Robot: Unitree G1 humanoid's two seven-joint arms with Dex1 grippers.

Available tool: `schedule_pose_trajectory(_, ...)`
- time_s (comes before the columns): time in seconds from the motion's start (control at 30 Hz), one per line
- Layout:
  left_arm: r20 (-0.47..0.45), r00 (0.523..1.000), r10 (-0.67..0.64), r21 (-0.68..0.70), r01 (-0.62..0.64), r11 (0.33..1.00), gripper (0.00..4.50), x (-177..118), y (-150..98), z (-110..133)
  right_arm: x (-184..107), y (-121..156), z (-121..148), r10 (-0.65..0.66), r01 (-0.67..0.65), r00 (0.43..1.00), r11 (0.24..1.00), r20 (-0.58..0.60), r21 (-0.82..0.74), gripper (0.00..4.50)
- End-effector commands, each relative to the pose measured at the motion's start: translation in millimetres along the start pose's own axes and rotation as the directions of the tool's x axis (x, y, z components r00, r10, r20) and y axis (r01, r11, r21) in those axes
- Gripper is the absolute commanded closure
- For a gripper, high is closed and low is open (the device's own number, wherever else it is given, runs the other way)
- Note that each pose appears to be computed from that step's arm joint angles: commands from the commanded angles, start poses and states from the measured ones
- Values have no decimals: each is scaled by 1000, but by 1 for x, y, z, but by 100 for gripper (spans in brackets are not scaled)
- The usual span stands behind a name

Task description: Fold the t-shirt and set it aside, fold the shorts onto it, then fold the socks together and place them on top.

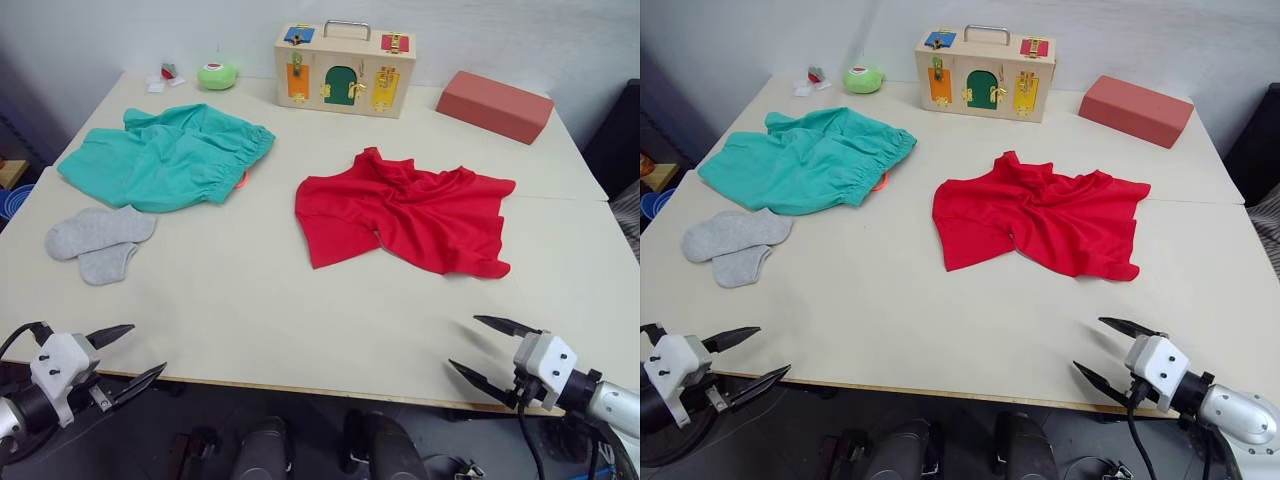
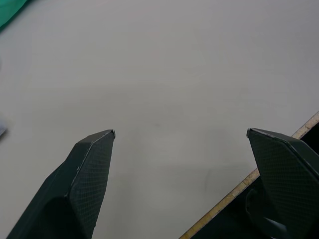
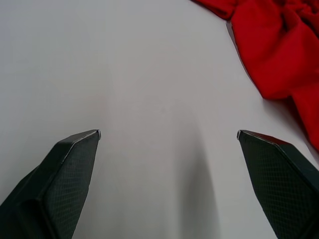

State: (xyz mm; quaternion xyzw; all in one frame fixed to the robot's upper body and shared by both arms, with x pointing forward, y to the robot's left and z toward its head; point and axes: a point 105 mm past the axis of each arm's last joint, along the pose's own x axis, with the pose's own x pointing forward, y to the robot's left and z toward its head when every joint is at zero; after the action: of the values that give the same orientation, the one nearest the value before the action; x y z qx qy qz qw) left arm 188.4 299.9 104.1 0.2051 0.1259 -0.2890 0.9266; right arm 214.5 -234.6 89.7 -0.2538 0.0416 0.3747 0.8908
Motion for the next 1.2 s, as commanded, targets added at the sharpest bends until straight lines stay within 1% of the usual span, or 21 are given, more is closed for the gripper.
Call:
schedule_pose_trajectory(0.03, 35, 998, -47, -43, 49, 998, 4, 1, -6, 10, 1, 0, 7, -11, 11, 999, 1000, 33, -11, 0)
schedule_pose_trajectory(0.1, 92, 994, -53, -62, 59, 996, 4, 4, -7, 21, 2, 1, 7, -13, 13, 999, 1000, 36, -10, 0)
schedule_pose_trajectory(0.13, 100, 993, -58, -59, 65, 996, 4, 5, -7, 24, 2, 1, 7, -13, 13, 999, 1000, 37, -10, 0)
schedule_pose_trajectory(0.2, 91, 992, -89, -69, 96, 993, 4, 8, -10, 26, 2, 2, 7, -13, 14, 999, 1000, 39, -9, 0)
schedule_pose_trajectory(0.3, 121, 984, -128, -71, 138, 988, 4, 14, -11, 34, 3, 3, 8, -19, 19, 999, 1000, 48, -6, 0)
schedule_pose_trajectory(0.4, 130, 977, -170, -84, 182, 980, 4, 18, -12, 39, 4, 1, 11, -45, 45, 997, 999, 67, 1, 0)
schedule_pose_trajectory(0.5, 138, 968, -208, -58, 218, 974, 4, 29, -7, 53, 4, -3, 18, -66, 67, 994, 998, 85, -7, 0)
schedule_pose_trajectory(0.53, 145, 964, -224, -37, 231, 972, 4, 36, -6, 62, 3, -6, 20, -76, 77, 993, 997, 86, -8, 0)
schedule_pose_trajectory(0.63, 171, 948, -268, 30, 267, 963, 4, 60, -5, 88, 3, -10, 26, -47, 47, 996, 999, 78, -1, 0)
schedule_pose_trajectory(0.7, 189, 925, -330, 81, 320, 944, 4, 79, -10, 107, 4, -19, 34, -76, 78, 993, 997, 94, -23, 0)
schedule_pose_trajectory(0.73, 189, 911, -366, 111, 350, 930, 4, 89, -14, 115, 5, -26, 36, -94, 98, 991, 994, 91, -40, 0)
schedule_pose_trajectory(0.8, 157, 889, -430, 174, 403, 898, 4, 110, -21, 125, 11, -38, 38, -112, 117, 992, 990, 59, -79, 0)
schedule_pose_trajectory(0.9, 140, 876, -461, 239, 422, 874, 4, 139, -24, 139, 21, -55, 35, -143, 142, 990, 982, 3, -128, 0)
schedule_pose_trajectory(0.97, 117, 882, -457, 279, 413, 867, 4, 161, -24, 145, 28, -69, 30, -188, 181, 981, 973, -39, -146, 0)
schedule_pose_trajectory(1.07, 61, 890, -453, 342, 407, 847, 4, 197, -29, 151, 41, -83, 20, -202, 179, 973, 967, -114, -184, 0)
schedule_pose_trajectory(1.17, 17, 891, -453, 378, 414, 828, 4, 217, -31, 151, 48, -90, 13, -206, 173, 966, 964, -158, -202, 0)
schedule_pose_trajectory(1.2, 7, 896, -445, 372, 411, 833, 4, 224, -31, 151, 51, -93, 11, -206, 171, 964, 963, -166, -207, 0)
